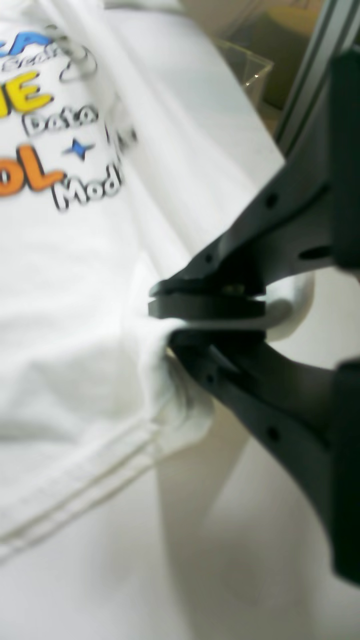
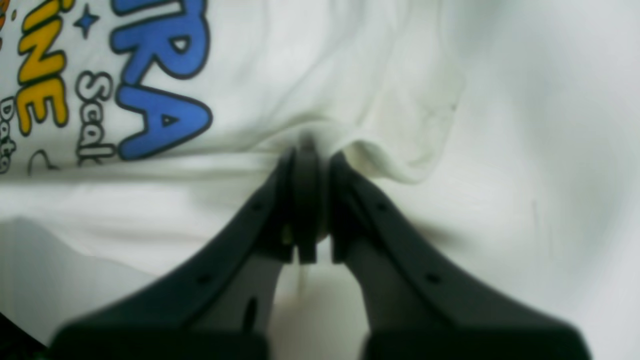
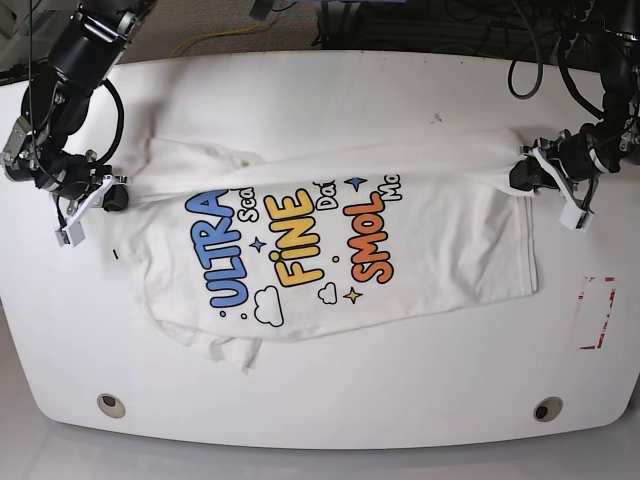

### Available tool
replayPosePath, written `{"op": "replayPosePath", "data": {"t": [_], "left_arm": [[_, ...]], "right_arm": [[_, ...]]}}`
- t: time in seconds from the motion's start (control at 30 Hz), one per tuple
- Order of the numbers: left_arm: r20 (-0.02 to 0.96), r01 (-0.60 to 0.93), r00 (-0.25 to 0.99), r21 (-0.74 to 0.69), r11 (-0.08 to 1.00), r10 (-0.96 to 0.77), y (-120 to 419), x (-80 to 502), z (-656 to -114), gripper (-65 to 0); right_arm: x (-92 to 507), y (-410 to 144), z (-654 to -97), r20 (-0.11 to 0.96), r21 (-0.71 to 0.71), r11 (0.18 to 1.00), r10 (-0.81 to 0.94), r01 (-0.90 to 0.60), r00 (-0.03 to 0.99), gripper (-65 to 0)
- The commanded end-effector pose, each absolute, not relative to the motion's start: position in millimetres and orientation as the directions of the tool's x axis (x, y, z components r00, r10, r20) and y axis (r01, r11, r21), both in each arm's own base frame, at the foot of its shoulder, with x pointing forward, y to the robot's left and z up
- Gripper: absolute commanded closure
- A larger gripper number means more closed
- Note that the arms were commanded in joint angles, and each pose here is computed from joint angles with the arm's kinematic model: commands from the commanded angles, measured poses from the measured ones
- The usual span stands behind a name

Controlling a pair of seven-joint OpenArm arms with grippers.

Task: Fold the T-shirt properly
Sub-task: 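Pull the shirt edge with both grippers to straighten it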

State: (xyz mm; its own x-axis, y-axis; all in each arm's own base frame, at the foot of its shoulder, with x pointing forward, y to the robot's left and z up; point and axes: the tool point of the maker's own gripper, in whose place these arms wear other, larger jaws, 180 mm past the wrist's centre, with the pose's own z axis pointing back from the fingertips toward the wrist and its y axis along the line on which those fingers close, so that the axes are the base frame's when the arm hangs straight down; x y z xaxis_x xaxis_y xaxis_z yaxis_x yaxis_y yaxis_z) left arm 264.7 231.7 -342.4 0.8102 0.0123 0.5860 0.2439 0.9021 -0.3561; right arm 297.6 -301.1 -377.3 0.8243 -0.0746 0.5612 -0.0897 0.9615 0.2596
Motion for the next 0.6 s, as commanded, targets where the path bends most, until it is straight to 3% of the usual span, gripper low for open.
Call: {"op": "replayPosePath", "data": {"t": [0.0,0.2,0.3,0.37,0.47,0.57], "left_arm": [[0.623,0.246,0.782,-0.338,0.908,0.020,242,280,-329,-0.4],[0.623,0.196,0.778,-0.363,0.911,0.081,251,294,-333,-0.4],[0.628,0.182,0.770,-0.382,0.906,0.110,250,301,-333,-0.4],[0.629,0.180,0.769,-0.385,0.905,0.114,249,303,-333,-0.4],[0.628,0.180,0.770,-0.387,0.905,0.116,249,303,-334,-0.4],[0.625,0.177,0.771,-0.390,0.904,0.119,249,303,-335,-0.4]], "right_arm": [[321,-309,-354,0.635,0.230,0.968,-0.070,-0.101,0.769,0.0],[342,-304,-349,0.670,0.228,0.969,-0.083,-0.099,0.738,0.0],[345,-306,-354,0.655,0.240,0.967,-0.098,-0.083,0.749,-14.7],[343,-306,-354,0.656,0.240,0.967,-0.097,-0.085,0.749,-28.4],[333,-308,-357,0.651,0.217,0.972,-0.076,-0.089,0.755,-42.2],[314,-318,-357,0.647,0.195,0.979,-0.085,-0.057,0.757,-45.8]]}}
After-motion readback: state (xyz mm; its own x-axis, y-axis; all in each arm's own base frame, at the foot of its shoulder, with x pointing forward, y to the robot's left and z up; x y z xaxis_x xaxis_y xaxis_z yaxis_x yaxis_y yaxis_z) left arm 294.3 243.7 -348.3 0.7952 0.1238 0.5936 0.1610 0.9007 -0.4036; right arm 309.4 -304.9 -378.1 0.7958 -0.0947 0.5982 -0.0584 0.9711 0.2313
